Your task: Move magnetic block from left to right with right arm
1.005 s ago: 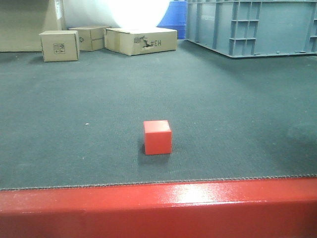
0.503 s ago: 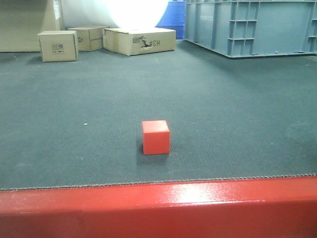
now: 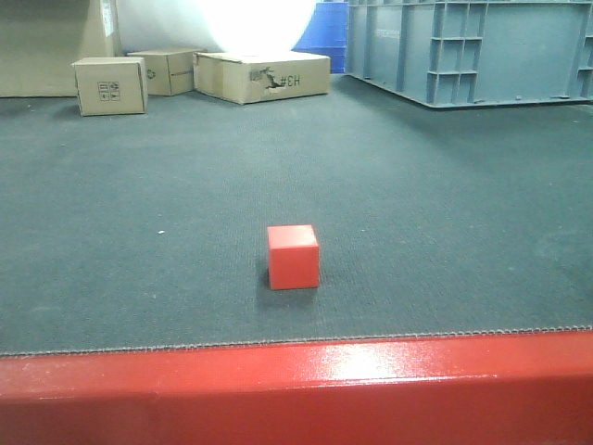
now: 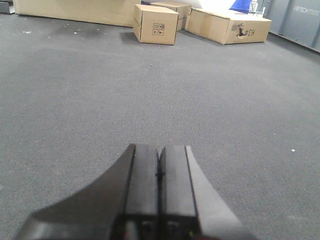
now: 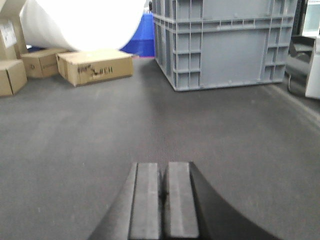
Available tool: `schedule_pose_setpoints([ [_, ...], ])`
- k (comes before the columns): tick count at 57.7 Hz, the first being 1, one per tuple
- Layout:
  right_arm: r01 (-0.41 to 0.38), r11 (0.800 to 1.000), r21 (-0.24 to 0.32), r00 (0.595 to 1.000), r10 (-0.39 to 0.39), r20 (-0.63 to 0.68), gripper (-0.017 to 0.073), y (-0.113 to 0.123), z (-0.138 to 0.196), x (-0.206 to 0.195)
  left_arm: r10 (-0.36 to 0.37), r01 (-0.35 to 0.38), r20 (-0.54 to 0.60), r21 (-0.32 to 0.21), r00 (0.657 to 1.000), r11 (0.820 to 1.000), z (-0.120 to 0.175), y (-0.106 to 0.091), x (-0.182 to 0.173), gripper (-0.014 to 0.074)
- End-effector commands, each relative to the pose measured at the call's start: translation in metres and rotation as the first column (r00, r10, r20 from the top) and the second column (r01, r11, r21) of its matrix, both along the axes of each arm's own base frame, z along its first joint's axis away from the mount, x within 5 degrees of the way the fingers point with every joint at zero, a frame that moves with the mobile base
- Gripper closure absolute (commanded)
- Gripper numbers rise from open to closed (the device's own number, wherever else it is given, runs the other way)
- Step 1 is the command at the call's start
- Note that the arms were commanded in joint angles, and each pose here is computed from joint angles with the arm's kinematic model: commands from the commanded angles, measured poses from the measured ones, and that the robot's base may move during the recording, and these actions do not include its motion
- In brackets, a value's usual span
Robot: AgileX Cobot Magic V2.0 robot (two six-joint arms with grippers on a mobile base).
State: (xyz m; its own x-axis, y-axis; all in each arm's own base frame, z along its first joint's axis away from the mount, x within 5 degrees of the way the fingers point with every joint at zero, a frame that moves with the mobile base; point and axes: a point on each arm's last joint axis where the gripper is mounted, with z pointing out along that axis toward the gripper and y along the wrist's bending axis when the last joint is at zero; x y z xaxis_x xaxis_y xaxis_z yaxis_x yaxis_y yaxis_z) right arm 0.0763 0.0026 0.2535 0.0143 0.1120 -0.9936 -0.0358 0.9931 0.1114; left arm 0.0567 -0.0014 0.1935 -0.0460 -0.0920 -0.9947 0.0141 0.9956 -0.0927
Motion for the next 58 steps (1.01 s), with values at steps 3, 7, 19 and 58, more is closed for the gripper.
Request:
schedule_pose_setpoints([
  [3,0.018,1.000,-0.007,0.992,-0.017,0.126,0.0529,-0.002,0.000,-0.009,0.001,-0.001,0.084,-0.010,0.996,1.000,0.004,0.000,0.000,0.0720],
  [7,0.018,1.000,-0.008,0.990,-0.017,0.142,0.0529,-0.002,-0.010,-0.014,0.001,-0.001,0.084,-0.010,0.996,1.000,0.004,0.000,0.000,0.0720],
  [19,0.020,1.000,-0.011,0.977,-0.017,0.213,0.0529,-0.002,-0.024,-0.025,0.001,-0.001,0.084,-0.010,0.996,1.000,0.004,0.000,0.000,0.0720],
  [58,0.036,0.990,-0.136,0.975,-0.005,0.222,0.0529,-0.001,-0.036,-0.023,0.001,-0.001,0.084,-0.010,0.996,1.000,0.004,0.000,0.000,0.0720],
])
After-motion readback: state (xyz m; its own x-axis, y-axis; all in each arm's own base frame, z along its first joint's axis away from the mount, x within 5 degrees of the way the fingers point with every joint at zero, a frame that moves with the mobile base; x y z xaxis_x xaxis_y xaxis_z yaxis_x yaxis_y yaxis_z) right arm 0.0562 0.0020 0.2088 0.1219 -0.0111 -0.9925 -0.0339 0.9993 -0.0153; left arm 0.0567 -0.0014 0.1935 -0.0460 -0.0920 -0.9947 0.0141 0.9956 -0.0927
